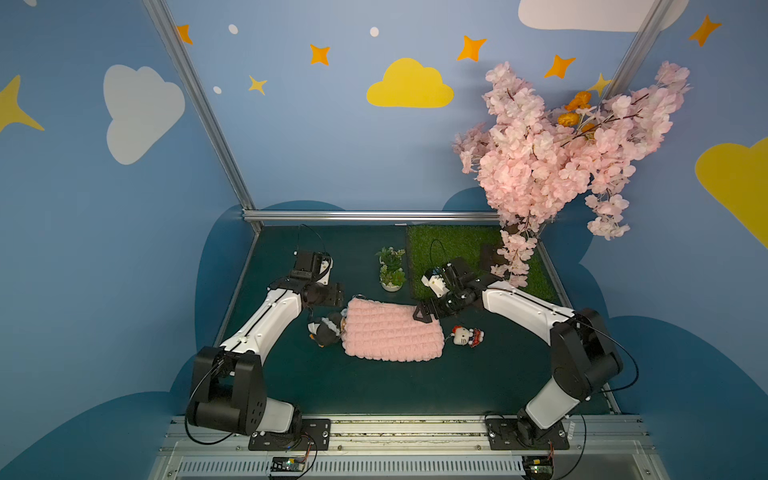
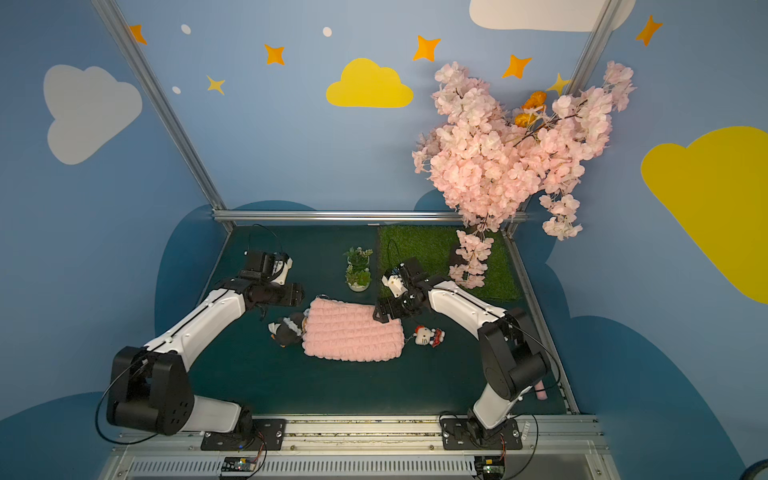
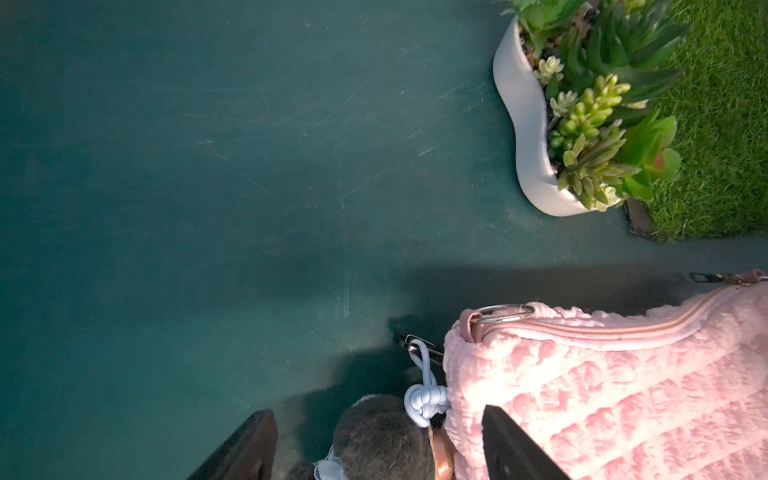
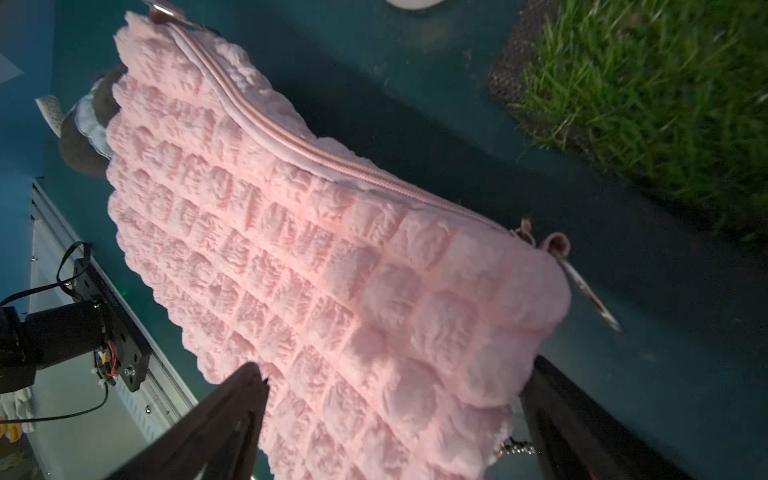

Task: Remove the decoration from the bag
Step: Move the bag to the center of the board, then reset both arms

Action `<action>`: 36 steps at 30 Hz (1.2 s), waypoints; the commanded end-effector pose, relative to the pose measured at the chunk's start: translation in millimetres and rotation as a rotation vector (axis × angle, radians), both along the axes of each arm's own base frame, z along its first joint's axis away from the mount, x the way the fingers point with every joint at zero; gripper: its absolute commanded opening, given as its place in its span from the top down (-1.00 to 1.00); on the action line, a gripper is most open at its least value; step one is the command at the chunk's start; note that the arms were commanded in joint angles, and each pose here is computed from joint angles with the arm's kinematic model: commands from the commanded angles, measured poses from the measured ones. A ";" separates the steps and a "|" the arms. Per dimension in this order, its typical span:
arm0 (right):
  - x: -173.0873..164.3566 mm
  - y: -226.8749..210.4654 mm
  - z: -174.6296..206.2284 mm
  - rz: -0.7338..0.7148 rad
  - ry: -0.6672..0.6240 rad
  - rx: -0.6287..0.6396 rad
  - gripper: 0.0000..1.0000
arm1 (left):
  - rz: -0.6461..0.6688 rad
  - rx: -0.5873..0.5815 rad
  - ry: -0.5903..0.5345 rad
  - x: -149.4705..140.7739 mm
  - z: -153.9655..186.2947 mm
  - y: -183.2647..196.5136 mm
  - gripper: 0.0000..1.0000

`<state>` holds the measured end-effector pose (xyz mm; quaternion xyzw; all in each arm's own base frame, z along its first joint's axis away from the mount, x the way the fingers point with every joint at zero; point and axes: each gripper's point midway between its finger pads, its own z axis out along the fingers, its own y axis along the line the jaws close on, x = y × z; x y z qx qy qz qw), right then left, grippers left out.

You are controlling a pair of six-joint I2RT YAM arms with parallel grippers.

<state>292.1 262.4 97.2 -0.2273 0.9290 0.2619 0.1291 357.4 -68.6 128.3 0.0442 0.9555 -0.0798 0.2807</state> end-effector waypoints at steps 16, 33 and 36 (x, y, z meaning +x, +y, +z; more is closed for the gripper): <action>13.8 -119.6 61.4 -0.247 -0.483 -0.115 -0.96 | 0.272 0.222 -0.272 -6.4 18.7 101.1 -1.00; 55.4 -272.2 33.3 -0.773 -0.866 -0.367 -0.96 | 0.283 0.263 -0.558 8.0 -1.7 101.0 -1.00; 66.6 -287.3 29.7 -0.805 -0.895 -0.397 -0.96 | 0.227 0.227 -0.605 15.1 -6.9 87.7 -1.00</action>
